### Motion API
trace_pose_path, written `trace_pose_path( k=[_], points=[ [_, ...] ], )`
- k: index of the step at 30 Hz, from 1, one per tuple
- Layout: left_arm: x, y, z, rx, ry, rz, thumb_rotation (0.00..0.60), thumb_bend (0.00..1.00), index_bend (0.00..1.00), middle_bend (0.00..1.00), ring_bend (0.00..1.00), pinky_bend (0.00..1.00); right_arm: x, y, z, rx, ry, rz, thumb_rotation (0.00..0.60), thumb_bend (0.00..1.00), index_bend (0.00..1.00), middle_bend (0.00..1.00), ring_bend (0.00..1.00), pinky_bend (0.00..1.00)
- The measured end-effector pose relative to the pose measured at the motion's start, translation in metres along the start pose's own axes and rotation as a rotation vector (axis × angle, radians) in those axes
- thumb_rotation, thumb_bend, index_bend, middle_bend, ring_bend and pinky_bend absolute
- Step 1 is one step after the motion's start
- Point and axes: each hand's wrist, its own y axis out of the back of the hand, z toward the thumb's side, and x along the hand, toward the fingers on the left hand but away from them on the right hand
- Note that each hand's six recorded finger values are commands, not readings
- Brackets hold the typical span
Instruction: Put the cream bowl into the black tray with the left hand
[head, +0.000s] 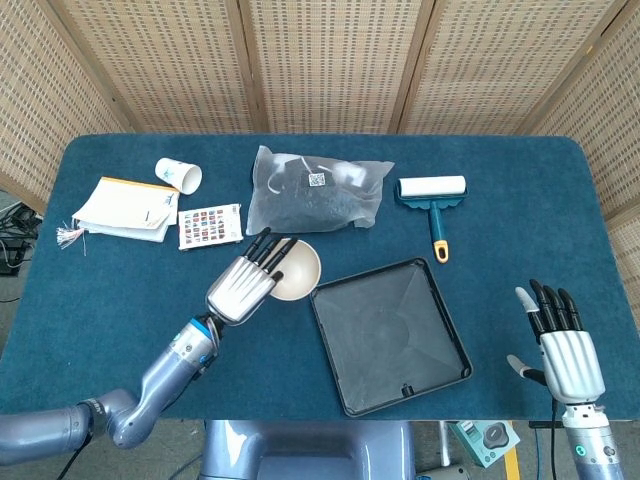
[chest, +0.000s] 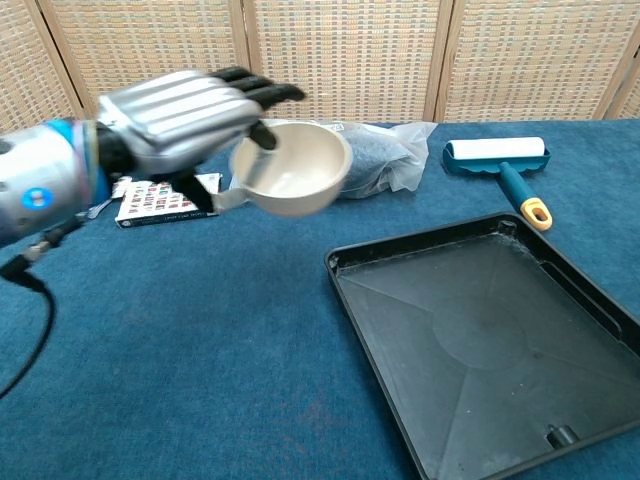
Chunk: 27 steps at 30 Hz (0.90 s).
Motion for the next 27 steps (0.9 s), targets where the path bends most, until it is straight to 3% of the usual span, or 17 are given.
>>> trace_pose_path(
  k=[7,13,20,27],
  points=[
    [0.035,0.006,0.057,0.030,-0.155,0.012,0.600,0.40,0.64,0.00,0.00,0.00,-0.002,-0.003,-0.009,0.008,-0.027,0.004,0.600,0.17,0.09,0.00,0.00,0.00],
    [0.047,0.000,0.096,0.028,-0.252,-0.009,0.600,0.40,0.64,0.00,0.00,0.00,-0.003,-0.004,-0.010,0.011,-0.032,0.004,0.600,0.17,0.09,0.00,0.00,0.00],
    [0.053,-0.012,0.126,0.039,-0.321,-0.038,0.600,0.40,0.63,0.00,0.00,0.00,-0.002,-0.002,-0.010,0.008,-0.031,0.000,0.600,0.16,0.09,0.00,0.00,0.00],
    [0.055,-0.021,0.132,0.066,-0.327,-0.057,0.600,0.39,0.58,0.00,0.00,0.00,-0.002,-0.001,-0.008,0.005,-0.026,-0.005,0.600,0.17,0.09,0.00,0.00,0.00]
  ],
)
